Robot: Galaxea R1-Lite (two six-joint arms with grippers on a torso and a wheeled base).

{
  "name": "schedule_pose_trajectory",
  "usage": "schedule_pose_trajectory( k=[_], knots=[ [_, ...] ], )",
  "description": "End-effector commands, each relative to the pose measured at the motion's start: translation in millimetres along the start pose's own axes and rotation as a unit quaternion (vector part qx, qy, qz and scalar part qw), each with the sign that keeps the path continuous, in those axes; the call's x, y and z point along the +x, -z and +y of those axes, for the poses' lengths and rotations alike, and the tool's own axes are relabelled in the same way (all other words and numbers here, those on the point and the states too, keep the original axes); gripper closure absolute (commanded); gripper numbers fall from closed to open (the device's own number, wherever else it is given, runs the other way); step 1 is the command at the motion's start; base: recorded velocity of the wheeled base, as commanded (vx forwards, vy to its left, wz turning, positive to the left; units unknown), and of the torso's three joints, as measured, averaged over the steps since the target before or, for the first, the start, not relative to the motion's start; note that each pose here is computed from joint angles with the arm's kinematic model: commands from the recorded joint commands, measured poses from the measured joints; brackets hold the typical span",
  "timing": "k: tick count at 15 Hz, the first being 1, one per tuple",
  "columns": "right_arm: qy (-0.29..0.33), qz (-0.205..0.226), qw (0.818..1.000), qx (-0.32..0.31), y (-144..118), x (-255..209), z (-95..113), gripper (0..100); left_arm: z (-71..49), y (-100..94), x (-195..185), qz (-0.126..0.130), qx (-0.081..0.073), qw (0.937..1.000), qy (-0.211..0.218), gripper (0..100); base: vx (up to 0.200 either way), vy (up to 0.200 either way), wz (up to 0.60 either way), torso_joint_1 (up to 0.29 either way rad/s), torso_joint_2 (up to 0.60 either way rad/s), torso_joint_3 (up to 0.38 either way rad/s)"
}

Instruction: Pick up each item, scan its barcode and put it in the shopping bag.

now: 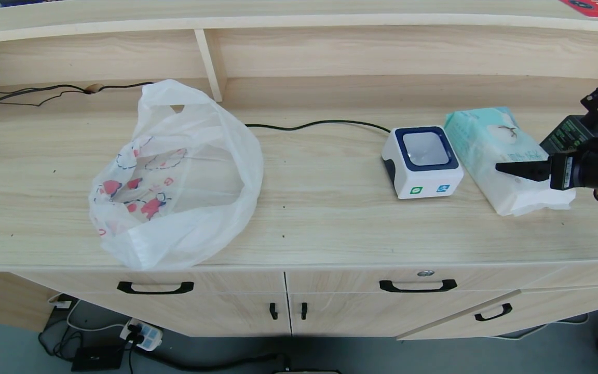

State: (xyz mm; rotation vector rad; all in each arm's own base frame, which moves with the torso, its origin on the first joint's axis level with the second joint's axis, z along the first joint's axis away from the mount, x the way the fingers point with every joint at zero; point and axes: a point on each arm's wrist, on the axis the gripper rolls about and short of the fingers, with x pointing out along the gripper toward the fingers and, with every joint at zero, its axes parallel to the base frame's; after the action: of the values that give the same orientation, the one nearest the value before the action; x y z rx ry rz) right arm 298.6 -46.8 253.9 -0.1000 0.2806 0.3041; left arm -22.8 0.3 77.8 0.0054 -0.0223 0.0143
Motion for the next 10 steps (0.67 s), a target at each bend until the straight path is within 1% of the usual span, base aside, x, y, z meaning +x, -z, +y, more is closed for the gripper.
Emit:
schedule_pose_trajectory(
  k=[1, 4, 7, 8, 9, 10],
  knots=[
    [0.0, 0.003, 1.0, 0.002, 1, 3, -1, 0, 0.0, -0.2, 0, -0.001, 0.0, 1.0, -0.001, 0, 0.0, 0.0, 0.0, 0.0, 0.0, 0.0],
    [-0.001, 0.006, 1.0, 0.004, 2, 6, -3, 0, 0.0, 0.0, 0, 0.0, 0.002, 1.0, 0.0, 0, 0.0, 0.0, 0.0, 0.0, 0.0, 0.0],
    [-0.001, -0.013, 1.0, -0.007, -14, 16, -8, 0, 0.0, 0.0, 0, 0.0, 0.001, 1.0, 0.0, 0, 0.0, 0.0, 0.0, 0.0, 0.0, 0.0],
    [-0.016, -0.001, 1.0, -0.006, -22, 20, -2, 0, 0.0, 0.0, 0, 0.0, 0.001, 1.0, 0.0, 0, 0.0, 0.0, 0.0, 0.0, 0.0, 0.0],
    [-0.029, 0.026, 0.999, -0.003, -26, 18, 4, 0, 0.0, 0.0, 0, 0.0, 0.002, 1.0, 0.0, 0, 0.0, 0.0, 0.0, 0.0, 0.0, 0.0],
    [-0.035, 0.04, 0.998, -0.017, -33, 17, 6, 0, 0.1, 0.0, 0, 0.0, 0.002, 1.0, 0.0, 0, 0.0, 0.0, 0.0, 0.0, 0.0, 0.0]
  ],
)
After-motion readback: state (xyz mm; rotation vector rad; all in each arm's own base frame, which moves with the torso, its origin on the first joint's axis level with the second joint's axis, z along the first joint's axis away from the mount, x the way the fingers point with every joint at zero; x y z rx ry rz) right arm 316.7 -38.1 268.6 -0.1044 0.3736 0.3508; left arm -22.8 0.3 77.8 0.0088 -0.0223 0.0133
